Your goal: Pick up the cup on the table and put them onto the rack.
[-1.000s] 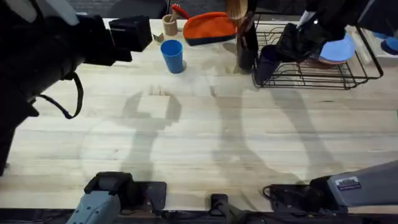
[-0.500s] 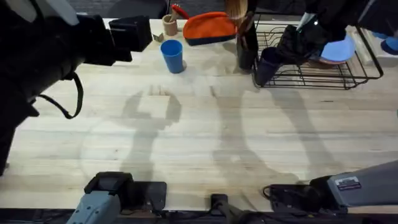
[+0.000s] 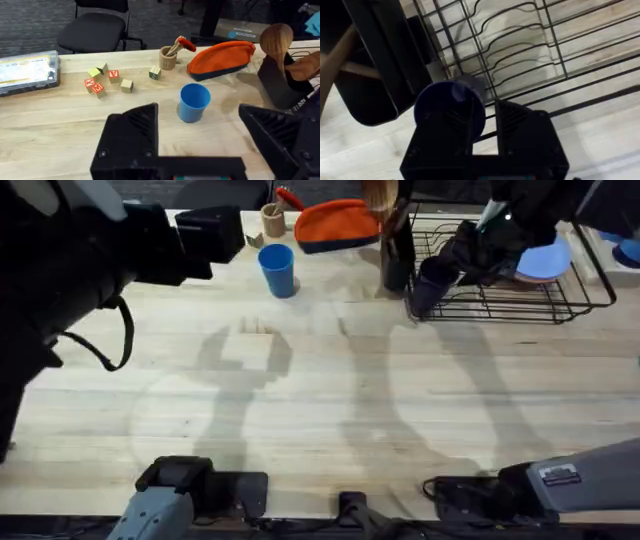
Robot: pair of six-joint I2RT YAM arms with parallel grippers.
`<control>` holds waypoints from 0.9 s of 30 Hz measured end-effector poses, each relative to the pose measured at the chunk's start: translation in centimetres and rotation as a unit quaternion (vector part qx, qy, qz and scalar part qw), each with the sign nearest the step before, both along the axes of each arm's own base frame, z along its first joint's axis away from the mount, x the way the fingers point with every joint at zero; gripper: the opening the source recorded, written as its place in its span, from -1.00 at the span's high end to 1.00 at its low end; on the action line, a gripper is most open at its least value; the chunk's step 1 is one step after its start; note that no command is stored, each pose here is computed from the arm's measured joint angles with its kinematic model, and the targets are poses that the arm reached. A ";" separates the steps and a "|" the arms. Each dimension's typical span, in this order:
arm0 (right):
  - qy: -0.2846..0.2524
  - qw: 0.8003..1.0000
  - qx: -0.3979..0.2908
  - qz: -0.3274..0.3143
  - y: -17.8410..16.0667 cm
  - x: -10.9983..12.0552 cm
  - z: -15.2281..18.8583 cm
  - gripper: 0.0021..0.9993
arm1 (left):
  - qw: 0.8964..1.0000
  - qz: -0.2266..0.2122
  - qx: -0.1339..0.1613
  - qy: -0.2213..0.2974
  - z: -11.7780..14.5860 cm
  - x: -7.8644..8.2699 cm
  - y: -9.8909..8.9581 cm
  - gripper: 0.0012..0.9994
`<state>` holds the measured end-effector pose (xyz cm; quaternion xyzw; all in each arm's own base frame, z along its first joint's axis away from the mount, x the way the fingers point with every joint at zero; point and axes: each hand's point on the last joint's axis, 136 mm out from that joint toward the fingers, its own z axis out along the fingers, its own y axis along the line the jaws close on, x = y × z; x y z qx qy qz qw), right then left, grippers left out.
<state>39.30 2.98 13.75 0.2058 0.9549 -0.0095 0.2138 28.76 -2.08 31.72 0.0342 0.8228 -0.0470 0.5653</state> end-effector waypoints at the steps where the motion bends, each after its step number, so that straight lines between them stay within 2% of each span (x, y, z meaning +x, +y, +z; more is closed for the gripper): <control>1: 0.000 1.000 0.000 0.000 0.0 0.0 0.0 0.49 | 1.000 0.000 0.000 0.000 0.0 0.0 0.0 -0.99; 14: -0.003 1.000 0.000 0.000 0.0 0.1 0.1 0.40 | 1.000 0.000 0.000 0.000 0.0 0.0 0.0 -0.99; 20: -0.038 0.999 0.006 0.000 0.0 -0.1 2.7 0.37 | 1.000 0.000 0.000 0.000 0.0 0.0 0.0 -0.99; 26: -0.056 0.998 0.008 0.001 -0.1 -0.5 4.2 0.28 | 1.000 0.000 0.000 0.000 0.0 0.0 0.0 -0.99; 27: -0.066 0.998 0.005 0.009 -0.1 -0.8 5.2 0.21 | 1.000 0.000 0.000 0.000 0.0 0.0 0.0 -0.99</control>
